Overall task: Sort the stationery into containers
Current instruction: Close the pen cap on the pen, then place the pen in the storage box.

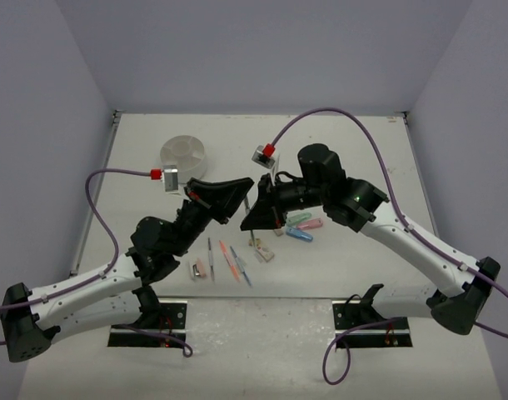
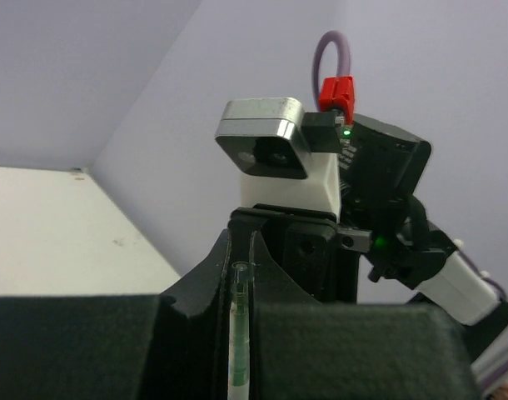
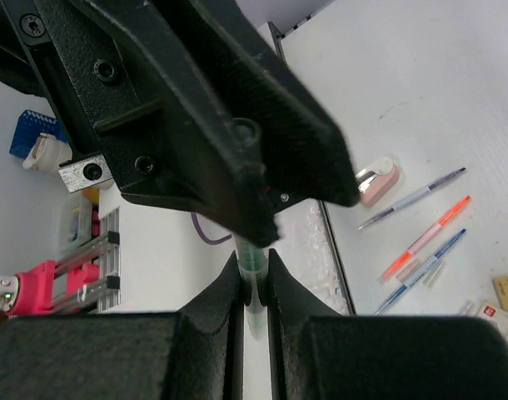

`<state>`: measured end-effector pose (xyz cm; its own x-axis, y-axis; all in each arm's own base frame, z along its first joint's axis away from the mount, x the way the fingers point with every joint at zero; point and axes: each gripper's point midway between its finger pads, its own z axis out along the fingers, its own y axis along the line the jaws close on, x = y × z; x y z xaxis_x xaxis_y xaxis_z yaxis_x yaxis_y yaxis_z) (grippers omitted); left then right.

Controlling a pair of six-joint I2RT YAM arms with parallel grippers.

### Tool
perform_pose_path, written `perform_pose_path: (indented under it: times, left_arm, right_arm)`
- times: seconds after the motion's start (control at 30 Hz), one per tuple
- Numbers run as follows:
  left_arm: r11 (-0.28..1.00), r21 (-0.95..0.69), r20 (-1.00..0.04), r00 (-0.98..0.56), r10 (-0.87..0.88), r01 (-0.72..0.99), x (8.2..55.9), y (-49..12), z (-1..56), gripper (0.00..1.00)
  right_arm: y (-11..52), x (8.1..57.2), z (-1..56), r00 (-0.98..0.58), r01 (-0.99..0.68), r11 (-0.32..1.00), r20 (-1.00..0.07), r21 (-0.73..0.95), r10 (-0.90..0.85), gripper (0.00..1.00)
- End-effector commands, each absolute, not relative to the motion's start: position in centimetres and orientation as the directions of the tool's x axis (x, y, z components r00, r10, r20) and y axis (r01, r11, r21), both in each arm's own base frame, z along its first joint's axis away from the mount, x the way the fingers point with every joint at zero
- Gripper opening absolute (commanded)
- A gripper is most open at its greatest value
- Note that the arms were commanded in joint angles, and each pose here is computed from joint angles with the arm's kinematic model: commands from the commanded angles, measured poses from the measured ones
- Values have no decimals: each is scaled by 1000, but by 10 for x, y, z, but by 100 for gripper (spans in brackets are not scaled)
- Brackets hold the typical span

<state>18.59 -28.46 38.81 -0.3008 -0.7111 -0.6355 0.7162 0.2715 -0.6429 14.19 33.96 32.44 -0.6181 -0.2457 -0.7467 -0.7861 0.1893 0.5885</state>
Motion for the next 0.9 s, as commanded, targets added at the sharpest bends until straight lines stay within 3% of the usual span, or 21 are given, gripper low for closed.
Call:
perform_pose_path:
  times: [0.0,0.13,0.17,0.23,0.33,0.37,0.63,0.73,0.87]
  left_arm:
    - [317,-565,-823,-493,-283,762,122,-319,309,0]
    - [459,-518,-850,-371,-375,722,150,-293,351,3]
    - [484,-505,-857,-347,-382,715,154,-288,360,13]
    - [499,-489,-864,-321,-386,715,157,-286,371,51]
    - [527,-487,-865,-302,-401,696,164,-282,386,92]
    - [535,-497,-858,-293,-422,683,167,-280,396,100]
    - [601,-516,-851,-284,-442,610,180,-268,428,100]
    - [678,-485,-874,-294,-386,552,193,-268,421,92]
    - [657,-456,-889,-331,-316,600,197,-289,409,79]
  right_arm:
    - [339,219,415,-291,-906,265,-940,330,176,0]
    - [335,192,381,-293,-915,241,-944,323,150,0]
    - [334,188,370,-307,-912,238,-941,333,139,0]
    - [332,182,361,-310,-913,235,-942,332,128,0]
    - [330,178,346,-319,-911,243,-943,333,95,0]
    - [329,177,342,-319,-912,244,-944,330,87,0]
    - [324,167,339,-299,-926,224,-953,304,54,0]
    - [320,162,342,-278,-934,217,-959,282,50,0]
    - [318,157,342,-260,-945,201,-965,260,29,0]
